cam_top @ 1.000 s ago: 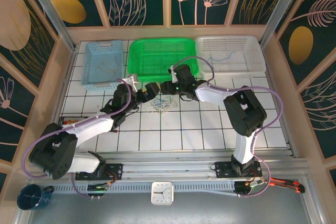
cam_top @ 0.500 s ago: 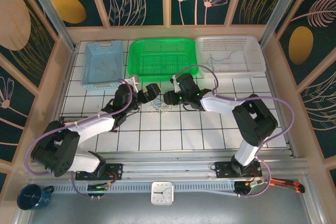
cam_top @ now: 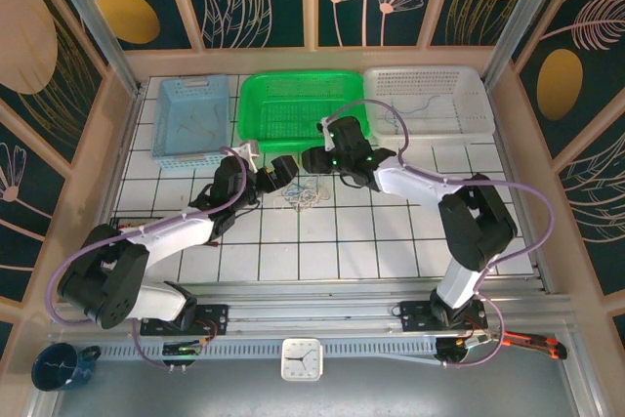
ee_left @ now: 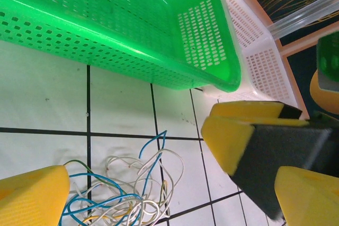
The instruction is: Untangle the cables
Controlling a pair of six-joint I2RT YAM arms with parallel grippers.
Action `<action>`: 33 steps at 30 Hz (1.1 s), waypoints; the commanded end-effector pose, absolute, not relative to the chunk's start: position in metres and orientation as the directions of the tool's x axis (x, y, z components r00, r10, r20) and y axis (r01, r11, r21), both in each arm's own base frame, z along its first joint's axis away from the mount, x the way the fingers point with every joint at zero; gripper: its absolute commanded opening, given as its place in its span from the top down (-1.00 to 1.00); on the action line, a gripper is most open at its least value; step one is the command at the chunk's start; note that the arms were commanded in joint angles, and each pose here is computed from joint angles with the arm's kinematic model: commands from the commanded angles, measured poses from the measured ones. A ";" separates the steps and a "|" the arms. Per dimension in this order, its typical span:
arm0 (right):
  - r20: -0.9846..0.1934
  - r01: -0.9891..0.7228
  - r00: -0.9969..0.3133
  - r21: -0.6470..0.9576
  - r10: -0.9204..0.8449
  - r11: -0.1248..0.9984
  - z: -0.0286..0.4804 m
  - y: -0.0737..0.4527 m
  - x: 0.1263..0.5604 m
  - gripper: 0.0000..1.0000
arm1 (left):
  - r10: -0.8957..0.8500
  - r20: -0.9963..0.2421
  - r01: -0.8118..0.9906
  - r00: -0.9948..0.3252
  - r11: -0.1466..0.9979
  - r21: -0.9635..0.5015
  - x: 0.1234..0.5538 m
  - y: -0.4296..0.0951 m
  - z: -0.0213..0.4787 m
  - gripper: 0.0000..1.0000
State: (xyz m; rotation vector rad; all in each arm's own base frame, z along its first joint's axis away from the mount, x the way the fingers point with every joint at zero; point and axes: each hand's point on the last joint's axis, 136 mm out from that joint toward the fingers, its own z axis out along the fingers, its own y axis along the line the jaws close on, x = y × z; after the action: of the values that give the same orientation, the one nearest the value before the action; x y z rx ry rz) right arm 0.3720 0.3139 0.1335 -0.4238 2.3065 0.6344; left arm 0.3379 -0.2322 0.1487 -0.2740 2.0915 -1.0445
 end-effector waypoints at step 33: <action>-0.610 -0.506 -0.751 0.286 -0.253 0.814 0.065 0.320 0.393 0.11 | -0.522 -0.533 0.134 -0.666 0.619 -0.774 0.337 -0.226 0.155 -0.97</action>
State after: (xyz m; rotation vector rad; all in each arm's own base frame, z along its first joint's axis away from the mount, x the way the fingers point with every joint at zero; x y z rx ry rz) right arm 0.3829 0.3100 0.0549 -0.5431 2.4729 0.5555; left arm 0.3361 -0.2265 0.1516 -0.2915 2.0775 -1.0412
